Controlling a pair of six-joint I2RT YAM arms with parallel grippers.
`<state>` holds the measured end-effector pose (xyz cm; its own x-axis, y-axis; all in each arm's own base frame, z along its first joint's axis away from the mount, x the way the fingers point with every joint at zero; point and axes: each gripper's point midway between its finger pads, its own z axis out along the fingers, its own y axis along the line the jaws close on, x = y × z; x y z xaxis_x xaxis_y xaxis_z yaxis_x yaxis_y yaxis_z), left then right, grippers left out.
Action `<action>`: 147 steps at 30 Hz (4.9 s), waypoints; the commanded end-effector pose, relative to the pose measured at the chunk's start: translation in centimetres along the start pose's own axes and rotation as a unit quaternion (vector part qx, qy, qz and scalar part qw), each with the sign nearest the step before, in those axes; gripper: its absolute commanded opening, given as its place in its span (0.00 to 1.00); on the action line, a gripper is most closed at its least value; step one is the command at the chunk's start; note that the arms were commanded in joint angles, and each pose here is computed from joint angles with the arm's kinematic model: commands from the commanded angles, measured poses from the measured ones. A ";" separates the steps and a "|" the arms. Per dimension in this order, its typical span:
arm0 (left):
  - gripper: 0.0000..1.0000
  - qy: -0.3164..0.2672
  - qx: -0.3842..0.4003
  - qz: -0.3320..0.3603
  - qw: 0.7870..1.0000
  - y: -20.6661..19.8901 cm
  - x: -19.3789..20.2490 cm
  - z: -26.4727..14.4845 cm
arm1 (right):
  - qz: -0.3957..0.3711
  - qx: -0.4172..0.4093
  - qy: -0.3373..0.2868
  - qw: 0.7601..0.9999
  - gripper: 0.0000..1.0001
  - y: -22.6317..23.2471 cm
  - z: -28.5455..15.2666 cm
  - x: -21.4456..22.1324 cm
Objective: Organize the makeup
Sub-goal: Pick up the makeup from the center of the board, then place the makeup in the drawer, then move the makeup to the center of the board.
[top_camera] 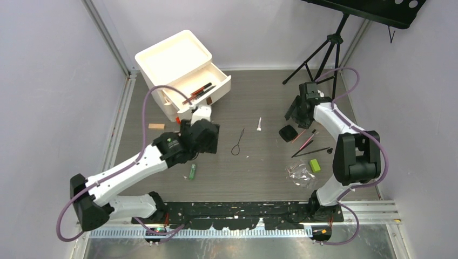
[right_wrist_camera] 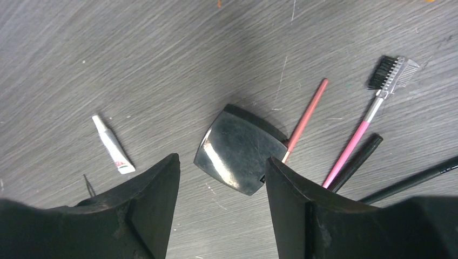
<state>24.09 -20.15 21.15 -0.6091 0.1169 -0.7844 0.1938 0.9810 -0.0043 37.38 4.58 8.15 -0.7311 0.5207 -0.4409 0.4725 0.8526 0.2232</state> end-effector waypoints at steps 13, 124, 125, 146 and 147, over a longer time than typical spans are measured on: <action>0.82 0.103 -0.126 -0.041 0.986 6.1 14.2 3.4 | -0.003 -0.070 -0.030 0.997 0.63 2.1 -2.5 -1.1; 0.83 -0.168 0.025 0.163 0.972 5.3 -25.3 5.7 | 0.004 -0.116 -0.071 0.991 0.59 2.0 -7.7 -0.9; 0.83 -0.172 0.032 0.151 0.973 5.1 -25.4 5.2 | 0.004 -0.114 -0.070 0.991 0.59 1.9 -7.6 -0.9; 1.00 -0.096 0.191 -0.014 0.977 -1.9 -14.1 3.4 | 0.010 -0.082 -0.060 0.995 0.62 1.5 -4.6 -1.1; 1.00 -0.088 0.187 -0.016 0.978 -1.7 -13.2 3.8 | 0.006 -0.082 -0.058 0.995 0.63 1.6 -4.4 -1.0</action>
<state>35.87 -23.71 28.20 -0.5002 0.1155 -0.8582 0.4675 0.8702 -0.1554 35.17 5.97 11.89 -0.6866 0.5413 -0.4854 0.4041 0.8391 0.3641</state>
